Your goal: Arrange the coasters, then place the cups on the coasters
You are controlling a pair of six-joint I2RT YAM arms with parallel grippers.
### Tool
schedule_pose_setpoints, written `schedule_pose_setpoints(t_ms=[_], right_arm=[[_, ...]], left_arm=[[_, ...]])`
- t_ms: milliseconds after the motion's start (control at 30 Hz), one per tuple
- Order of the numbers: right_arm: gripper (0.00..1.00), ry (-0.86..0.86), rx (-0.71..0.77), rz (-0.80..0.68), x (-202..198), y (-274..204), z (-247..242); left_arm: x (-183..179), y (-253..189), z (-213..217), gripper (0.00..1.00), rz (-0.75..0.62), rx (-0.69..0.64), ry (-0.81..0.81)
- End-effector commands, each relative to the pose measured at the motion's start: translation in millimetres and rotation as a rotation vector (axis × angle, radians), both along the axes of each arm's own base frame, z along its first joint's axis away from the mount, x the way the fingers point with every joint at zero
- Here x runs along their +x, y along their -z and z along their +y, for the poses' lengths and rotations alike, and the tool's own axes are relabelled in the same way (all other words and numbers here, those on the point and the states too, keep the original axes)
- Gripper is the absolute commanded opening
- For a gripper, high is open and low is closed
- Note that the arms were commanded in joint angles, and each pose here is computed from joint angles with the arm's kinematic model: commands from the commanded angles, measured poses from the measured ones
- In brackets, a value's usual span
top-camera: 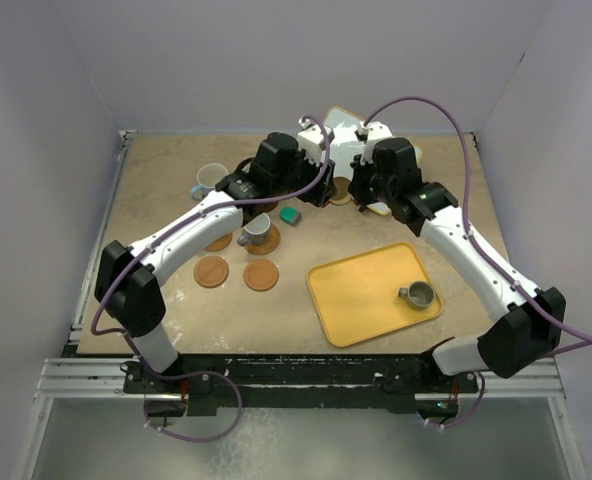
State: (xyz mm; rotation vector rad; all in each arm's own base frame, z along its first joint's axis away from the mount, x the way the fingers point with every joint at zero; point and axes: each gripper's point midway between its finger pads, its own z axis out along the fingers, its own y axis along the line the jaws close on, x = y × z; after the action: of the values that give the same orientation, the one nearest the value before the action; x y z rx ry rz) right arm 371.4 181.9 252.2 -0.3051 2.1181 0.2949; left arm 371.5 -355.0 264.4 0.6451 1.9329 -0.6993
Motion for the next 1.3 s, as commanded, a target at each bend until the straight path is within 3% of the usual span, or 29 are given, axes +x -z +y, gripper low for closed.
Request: schedule_pose_setpoints(t_ms=[0,200,400,567,733,900,1267], right_arm=[[0.00,0.011,0.072,-0.118,3,-41,5],[0.00,-0.041,0.106,-0.116,-5,-42,14],[0.00,-0.243,0.189,-0.091,-26,-44,45],[0.00,-0.354,0.195,-0.027,-44,-31,56],[0.15,-0.416,0.125,-0.012,-51,-28,50],[0.33,-0.452,0.056,-0.056,-59,-25,35],[0.45,-0.500,-0.093,-0.101,-89,4,-17]], left_arm=[[14,-20,-11,0.50,-0.019,-0.057,-0.053],[16,-9,-16,0.30,0.005,-0.040,-0.048],[15,-7,-15,0.03,-0.009,-0.024,-0.029],[13,-13,-5,0.03,-0.056,0.002,-0.033],[7,-12,15,0.03,-0.107,0.076,-0.044],[-13,12,45,0.03,-0.098,0.240,0.007],[-79,49,138,0.03,-0.030,0.539,0.100]])
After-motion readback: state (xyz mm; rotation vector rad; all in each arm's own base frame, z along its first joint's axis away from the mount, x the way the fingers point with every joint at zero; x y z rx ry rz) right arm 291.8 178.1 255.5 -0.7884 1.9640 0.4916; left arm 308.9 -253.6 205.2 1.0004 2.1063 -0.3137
